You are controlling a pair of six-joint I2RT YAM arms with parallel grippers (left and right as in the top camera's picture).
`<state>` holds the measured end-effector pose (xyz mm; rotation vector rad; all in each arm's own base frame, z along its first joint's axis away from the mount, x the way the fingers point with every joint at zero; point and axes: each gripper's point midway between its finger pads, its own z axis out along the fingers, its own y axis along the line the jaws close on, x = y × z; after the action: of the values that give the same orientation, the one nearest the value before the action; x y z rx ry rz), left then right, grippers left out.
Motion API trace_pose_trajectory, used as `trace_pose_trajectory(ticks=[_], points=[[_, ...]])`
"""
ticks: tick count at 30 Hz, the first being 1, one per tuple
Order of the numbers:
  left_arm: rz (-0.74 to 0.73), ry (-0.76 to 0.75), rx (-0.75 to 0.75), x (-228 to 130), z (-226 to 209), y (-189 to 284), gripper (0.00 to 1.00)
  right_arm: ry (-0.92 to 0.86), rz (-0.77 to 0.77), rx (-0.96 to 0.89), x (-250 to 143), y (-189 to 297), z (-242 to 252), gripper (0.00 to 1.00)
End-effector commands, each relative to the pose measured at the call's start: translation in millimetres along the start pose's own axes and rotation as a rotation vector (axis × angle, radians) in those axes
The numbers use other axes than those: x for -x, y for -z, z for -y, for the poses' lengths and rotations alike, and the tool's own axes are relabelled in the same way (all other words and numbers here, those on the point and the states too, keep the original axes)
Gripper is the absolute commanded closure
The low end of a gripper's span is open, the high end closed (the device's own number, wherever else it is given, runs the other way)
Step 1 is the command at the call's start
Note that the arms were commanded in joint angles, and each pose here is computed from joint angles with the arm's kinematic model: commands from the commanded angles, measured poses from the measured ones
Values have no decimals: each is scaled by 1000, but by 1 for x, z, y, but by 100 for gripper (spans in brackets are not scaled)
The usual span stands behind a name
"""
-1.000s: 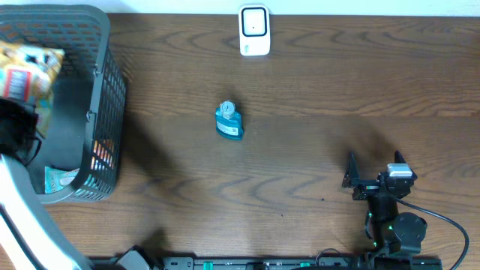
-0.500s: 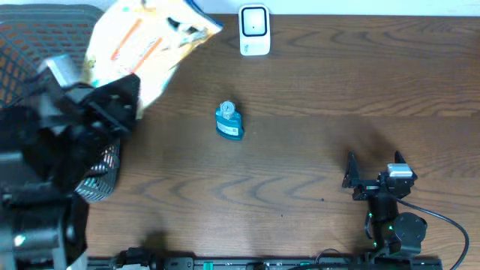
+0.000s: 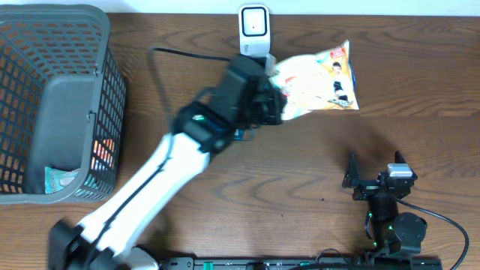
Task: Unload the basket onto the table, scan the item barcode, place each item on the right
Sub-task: 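Move the wet-wipe pack past the scanner and drop it on the table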
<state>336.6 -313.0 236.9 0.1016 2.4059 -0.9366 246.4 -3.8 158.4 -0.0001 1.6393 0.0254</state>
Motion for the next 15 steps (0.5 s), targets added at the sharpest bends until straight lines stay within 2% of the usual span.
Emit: trace_pose_trajectory(ticks=[1, 5, 11, 15], points=[[54, 201, 109, -9, -8, -36, 93, 15, 1, 4, 0, 0, -1, 1], [103, 364, 263, -34, -30, -67, 93, 15, 1, 4, 0, 0, -1, 1], [190, 688, 507, -75, -83, -92, 93, 15, 1, 4, 0, 0, -1, 1], [156, 755, 590, -98, -108, -109, 93, 15, 1, 4, 0, 0, -1, 1]])
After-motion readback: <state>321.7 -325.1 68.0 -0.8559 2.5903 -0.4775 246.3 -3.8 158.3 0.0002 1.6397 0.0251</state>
